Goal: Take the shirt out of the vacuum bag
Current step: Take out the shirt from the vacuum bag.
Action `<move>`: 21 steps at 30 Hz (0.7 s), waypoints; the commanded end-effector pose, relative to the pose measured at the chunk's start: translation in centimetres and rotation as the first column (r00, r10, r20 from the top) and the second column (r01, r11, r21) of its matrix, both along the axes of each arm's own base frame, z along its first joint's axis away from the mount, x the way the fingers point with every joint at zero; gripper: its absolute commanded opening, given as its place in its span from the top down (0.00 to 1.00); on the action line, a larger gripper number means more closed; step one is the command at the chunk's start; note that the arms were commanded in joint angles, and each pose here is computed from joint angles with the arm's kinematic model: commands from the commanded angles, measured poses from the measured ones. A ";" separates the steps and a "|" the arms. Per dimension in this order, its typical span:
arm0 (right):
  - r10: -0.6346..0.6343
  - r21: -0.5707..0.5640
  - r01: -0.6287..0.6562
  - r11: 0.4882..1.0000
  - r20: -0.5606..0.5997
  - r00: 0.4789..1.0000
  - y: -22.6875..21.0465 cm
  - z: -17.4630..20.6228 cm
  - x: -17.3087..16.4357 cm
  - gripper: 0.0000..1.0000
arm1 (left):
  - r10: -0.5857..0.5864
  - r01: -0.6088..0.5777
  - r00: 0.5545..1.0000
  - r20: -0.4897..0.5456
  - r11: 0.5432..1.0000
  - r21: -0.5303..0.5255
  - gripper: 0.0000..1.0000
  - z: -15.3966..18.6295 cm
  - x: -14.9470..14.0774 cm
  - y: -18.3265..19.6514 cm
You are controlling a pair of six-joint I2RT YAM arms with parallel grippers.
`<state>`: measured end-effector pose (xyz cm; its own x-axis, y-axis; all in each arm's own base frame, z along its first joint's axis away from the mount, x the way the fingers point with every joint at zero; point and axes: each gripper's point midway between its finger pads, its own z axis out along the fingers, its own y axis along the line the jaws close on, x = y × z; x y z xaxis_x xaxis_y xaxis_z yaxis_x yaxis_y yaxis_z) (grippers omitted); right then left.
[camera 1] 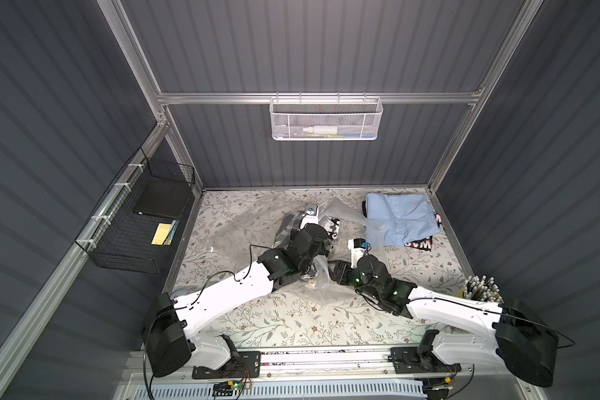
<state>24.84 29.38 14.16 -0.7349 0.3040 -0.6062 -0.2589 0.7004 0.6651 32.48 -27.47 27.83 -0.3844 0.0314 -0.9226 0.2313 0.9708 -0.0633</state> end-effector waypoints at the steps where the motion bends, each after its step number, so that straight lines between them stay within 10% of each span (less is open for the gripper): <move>1: -0.066 0.023 0.066 0.998 -0.023 0.998 -0.2 -1.3 1.4 0.43 | 0.006 -0.005 1.000 0.028 1.000 -0.016 1.00 1.7 0.3 0.2; 21: -0.093 0.036 0.101 0.994 -0.174 0.980 0.5 -7.6 8.4 0.41 | 0.016 -0.016 1.000 0.014 1.000 -0.010 1.00 1.0 -0.1 0.8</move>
<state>32.25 29.53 6.24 -0.7988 0.3886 -0.4593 -0.0605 0.7077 0.7040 32.42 -27.38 27.67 -0.3892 0.0378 -0.9204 0.2302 0.9714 -0.0574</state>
